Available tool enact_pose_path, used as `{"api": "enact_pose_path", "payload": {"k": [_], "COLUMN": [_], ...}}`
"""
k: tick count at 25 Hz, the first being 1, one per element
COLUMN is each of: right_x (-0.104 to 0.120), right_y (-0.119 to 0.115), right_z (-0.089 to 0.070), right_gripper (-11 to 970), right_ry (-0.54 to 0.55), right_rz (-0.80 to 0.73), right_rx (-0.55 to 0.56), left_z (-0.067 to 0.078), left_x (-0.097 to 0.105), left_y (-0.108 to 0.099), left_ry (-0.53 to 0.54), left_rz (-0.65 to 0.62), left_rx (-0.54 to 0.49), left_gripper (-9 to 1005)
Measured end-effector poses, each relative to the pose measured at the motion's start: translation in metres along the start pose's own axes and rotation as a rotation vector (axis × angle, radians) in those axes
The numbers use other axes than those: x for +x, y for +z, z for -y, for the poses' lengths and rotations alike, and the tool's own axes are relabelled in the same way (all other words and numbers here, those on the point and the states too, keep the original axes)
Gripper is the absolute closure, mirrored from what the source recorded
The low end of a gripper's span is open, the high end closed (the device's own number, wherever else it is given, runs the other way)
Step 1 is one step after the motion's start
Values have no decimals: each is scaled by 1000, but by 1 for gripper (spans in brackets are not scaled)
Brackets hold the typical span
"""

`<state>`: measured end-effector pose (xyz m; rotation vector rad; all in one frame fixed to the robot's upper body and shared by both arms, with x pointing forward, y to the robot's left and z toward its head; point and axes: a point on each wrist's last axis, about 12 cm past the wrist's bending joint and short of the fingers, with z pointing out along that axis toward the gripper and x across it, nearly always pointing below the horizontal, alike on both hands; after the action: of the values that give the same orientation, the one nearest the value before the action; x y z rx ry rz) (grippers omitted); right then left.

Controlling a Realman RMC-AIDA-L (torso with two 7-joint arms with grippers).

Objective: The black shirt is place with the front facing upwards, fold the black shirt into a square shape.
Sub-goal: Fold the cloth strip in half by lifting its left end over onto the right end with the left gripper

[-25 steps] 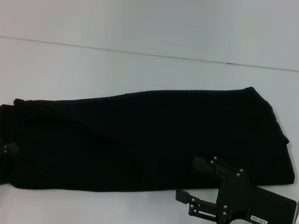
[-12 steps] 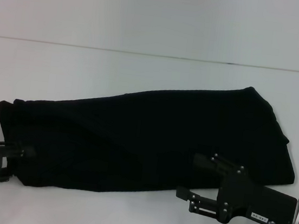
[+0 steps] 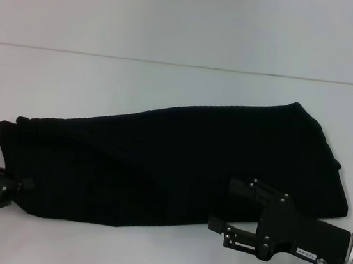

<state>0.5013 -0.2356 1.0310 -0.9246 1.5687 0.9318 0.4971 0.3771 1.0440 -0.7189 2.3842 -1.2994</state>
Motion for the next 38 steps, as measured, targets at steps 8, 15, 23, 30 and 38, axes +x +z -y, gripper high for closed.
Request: {"api": "enact_pose_path", "payload": {"k": [8,15,23,30,38], "right_x": [0,-2,1,8,16], "right_y": [1,-1,-6,-8,-19], "right_z": [0,4,7,6,1], "right_gripper": [76,77,77,76,74], "right_ry": [3,20,37,58,88], "right_rz": [-2,25,27,4,6], "right_rx": [1,40,91,118,156], "left_z": [0,2,6,26,115], "left_x": [-5,-32,-68,-76,-80], "left_y": [-4,-29,-68,-64,-13], "left_ry": [5,31,41,66,216], "left_rz": [32,150,369,376,210], "left_rx": [-3,-43,-73,21,341], "left_gripper": [856,897,896,896,898]}}
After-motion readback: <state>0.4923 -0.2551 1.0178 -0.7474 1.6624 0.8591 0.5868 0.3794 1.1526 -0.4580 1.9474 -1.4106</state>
